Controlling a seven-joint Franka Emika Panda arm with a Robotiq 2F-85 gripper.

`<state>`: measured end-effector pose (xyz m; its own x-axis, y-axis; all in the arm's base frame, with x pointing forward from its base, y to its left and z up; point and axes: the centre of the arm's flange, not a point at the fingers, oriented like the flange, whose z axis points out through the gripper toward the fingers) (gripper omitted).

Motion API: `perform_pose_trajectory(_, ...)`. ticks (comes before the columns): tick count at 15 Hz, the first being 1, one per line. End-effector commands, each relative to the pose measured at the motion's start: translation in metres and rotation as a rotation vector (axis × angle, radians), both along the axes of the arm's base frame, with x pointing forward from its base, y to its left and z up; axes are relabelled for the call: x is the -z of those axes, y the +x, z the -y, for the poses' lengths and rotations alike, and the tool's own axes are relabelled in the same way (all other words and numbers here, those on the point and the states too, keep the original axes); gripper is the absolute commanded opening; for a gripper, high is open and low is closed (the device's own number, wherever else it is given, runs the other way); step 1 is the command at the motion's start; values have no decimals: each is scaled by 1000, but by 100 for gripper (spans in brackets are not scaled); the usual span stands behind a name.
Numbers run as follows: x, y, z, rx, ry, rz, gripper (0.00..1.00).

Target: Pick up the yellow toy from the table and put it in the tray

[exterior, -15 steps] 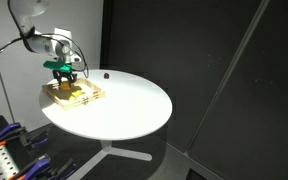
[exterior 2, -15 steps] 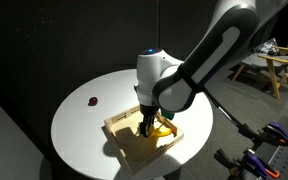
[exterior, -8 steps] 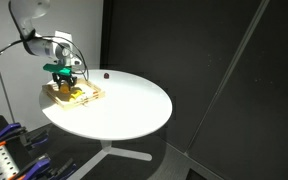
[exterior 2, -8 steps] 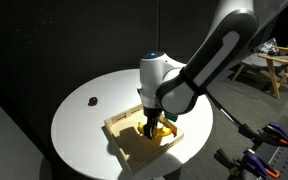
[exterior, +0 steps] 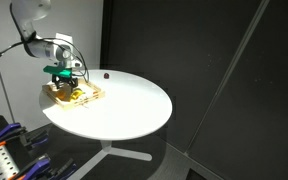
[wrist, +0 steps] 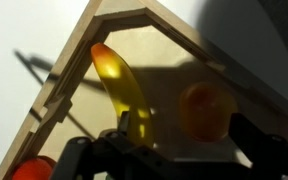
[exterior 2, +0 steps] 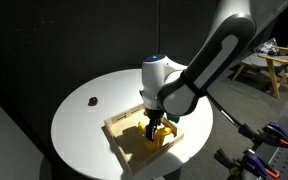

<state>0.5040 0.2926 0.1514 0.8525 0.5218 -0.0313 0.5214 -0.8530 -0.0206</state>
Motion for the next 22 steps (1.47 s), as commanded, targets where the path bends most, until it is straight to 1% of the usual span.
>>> perform_pose_trajectory(1, -9, 0, 6, 10, -2, 22, 100)
perform_pose_trajectory(6, -32, 5, 22, 97, -20, 48, 100)
perform_pose_trajectory(11, -64, 4, 43, 229, -54, 47, 100)
perform_pose_trajectory(16, -95, -9, 59, 294, -86, 12, 100)
perform_pose_trajectory(22, -141, -28, 83, 300, -132, -78, 100)
